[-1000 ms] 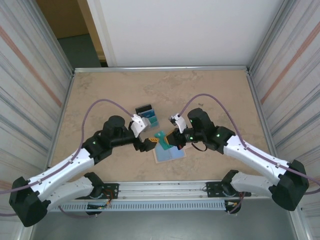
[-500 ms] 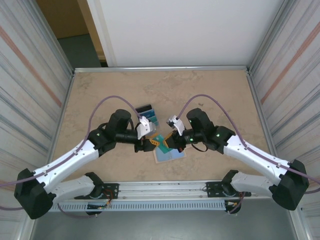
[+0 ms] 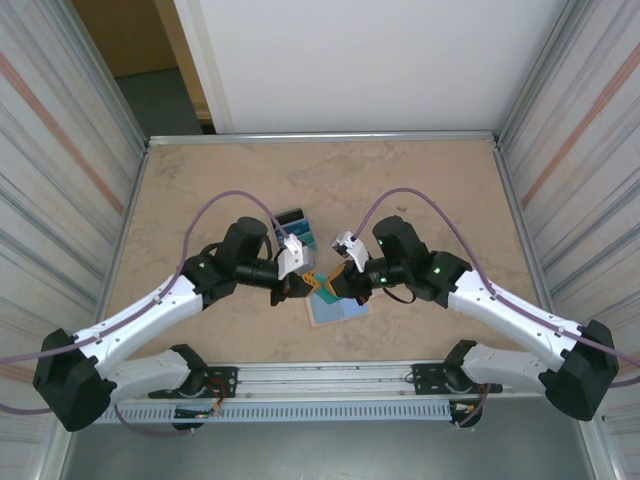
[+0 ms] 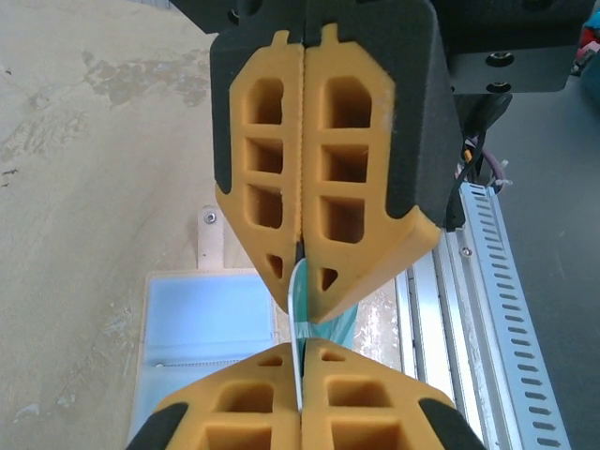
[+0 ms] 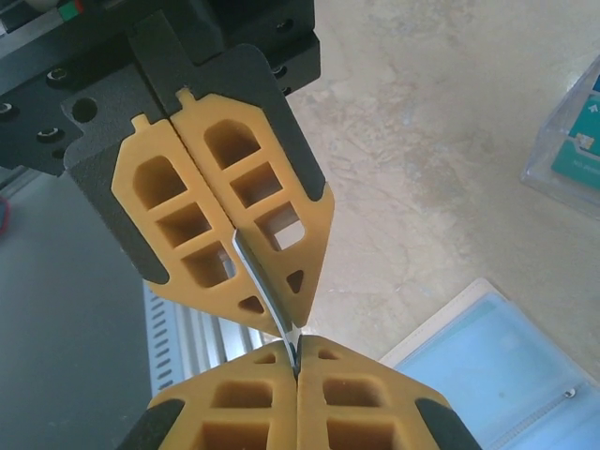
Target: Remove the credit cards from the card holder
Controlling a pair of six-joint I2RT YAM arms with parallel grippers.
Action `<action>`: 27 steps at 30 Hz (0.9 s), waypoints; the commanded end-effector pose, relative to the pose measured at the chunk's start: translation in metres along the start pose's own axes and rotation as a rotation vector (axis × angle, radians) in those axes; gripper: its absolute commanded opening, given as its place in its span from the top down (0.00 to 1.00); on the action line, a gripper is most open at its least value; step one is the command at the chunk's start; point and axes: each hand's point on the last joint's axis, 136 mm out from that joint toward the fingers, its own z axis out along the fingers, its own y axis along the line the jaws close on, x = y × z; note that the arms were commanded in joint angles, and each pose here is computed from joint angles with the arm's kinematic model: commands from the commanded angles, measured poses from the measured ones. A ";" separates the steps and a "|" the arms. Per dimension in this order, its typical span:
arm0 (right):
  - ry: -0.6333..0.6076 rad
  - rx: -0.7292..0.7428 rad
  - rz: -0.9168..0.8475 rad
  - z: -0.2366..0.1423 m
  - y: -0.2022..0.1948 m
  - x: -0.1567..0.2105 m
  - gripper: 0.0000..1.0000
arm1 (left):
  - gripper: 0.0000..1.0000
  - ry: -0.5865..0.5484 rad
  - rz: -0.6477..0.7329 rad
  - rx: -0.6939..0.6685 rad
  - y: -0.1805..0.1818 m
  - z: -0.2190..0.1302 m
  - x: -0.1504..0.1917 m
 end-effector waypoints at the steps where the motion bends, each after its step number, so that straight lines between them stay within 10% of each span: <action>1: -0.055 0.059 -0.020 -0.010 -0.003 -0.013 0.66 | 1.00 -0.036 0.058 -0.047 0.006 -0.007 -0.013; 4: -0.105 0.127 -0.006 -0.017 -0.014 -0.016 0.48 | 1.00 -0.052 0.063 -0.114 0.013 -0.012 -0.014; 15: -0.417 0.218 0.174 -0.055 -0.042 -0.040 0.30 | 1.00 -0.411 -0.183 -0.431 0.046 -0.057 -0.042; 27: -0.499 0.009 0.264 -0.039 -0.034 -0.064 0.30 | 1.00 -0.677 -0.336 -0.389 0.038 -0.084 -0.064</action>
